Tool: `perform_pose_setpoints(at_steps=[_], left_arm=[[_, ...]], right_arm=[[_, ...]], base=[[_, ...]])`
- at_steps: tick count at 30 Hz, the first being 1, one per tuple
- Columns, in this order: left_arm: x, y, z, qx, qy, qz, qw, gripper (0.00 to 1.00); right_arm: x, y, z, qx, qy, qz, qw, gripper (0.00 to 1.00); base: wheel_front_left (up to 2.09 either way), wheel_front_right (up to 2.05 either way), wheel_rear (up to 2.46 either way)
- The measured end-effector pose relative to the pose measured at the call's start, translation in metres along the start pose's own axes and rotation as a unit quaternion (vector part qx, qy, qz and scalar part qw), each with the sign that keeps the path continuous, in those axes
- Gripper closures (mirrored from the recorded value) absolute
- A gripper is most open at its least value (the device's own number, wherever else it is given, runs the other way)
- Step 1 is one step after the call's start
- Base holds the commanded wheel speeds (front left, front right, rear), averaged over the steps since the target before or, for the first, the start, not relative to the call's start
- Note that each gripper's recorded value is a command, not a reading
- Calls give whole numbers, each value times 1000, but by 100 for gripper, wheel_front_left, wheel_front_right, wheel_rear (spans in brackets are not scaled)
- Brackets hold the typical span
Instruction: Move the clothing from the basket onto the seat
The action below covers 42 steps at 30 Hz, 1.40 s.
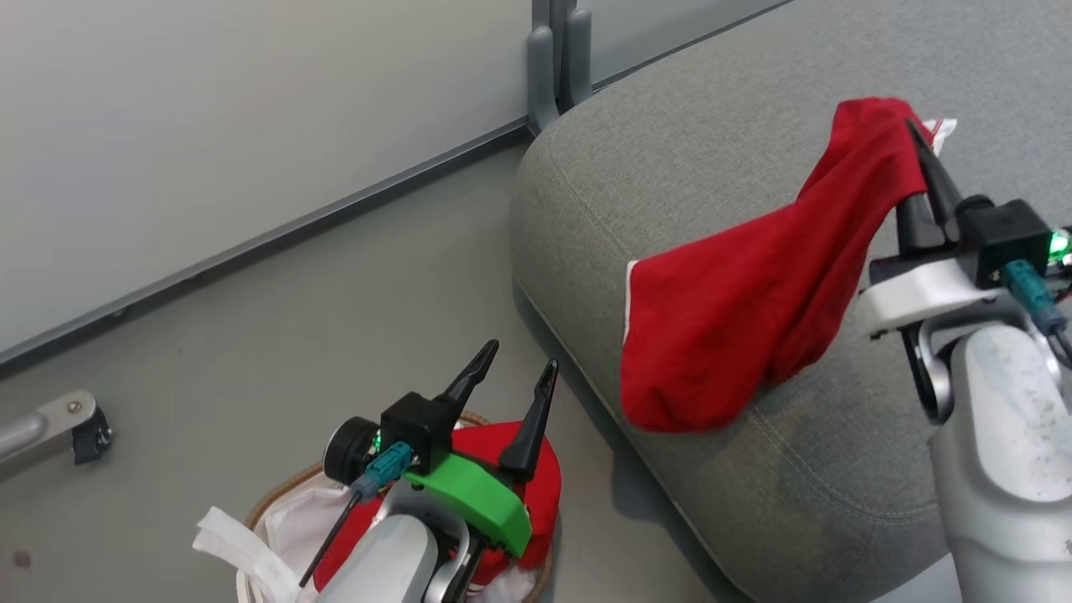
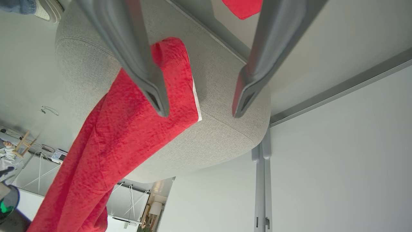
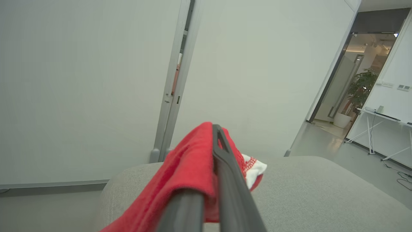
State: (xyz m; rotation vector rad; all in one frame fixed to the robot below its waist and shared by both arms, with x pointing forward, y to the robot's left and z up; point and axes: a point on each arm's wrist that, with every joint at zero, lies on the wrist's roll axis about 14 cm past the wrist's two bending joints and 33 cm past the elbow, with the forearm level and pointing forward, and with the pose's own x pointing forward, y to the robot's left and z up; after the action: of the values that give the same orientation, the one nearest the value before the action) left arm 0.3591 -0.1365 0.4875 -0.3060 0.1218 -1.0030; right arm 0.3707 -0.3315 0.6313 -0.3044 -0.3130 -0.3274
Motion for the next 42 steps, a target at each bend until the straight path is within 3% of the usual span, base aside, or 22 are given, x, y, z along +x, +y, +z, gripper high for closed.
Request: perform_pose_setpoints(at_steps=[13, 19, 22, 26, 30, 34, 38, 42], left_arm=[[17, 54, 3, 2, -25, 23, 999, 0], [21, 90, -10, 0, -26, 44, 999, 0], [20, 110, -21, -6, -21, 59, 998, 0], [16, 131, -43, -17, -7, 77, 997, 0], [7, 148, -67, -30, 13, 95, 995, 0], [-3, 161, -85, -40, 31, 113, 992, 0], [-12, 170, -94, -44, 41, 128, 990, 0], [-15, 171, -96, -44, 46, 132, 989, 0]], right_arm=[[136, -22, 83, -82, -141, -16, 987, 100], [190, -16, 76, -84, -153, -23, 984, 100], [207, -6, 40, -91, -119, -19, 989, 100], [214, 18, -36, -96, -40, 2, 995, 100], [197, 43, -118, -79, 45, 19, 996, 100], [167, 69, -186, -77, 123, 46, 988, 100], [139, 84, -229, -79, 179, 66, 978, 100], [118, 82, -249, -73, 214, 61, 972, 98]], base=[[0, 0, 0], [0, 0, 0], [0, 0, 0], [0, 0, 0], [0, 0, 0], [0, 0, 0], [0, 0, 0], [0, 0, 0]])
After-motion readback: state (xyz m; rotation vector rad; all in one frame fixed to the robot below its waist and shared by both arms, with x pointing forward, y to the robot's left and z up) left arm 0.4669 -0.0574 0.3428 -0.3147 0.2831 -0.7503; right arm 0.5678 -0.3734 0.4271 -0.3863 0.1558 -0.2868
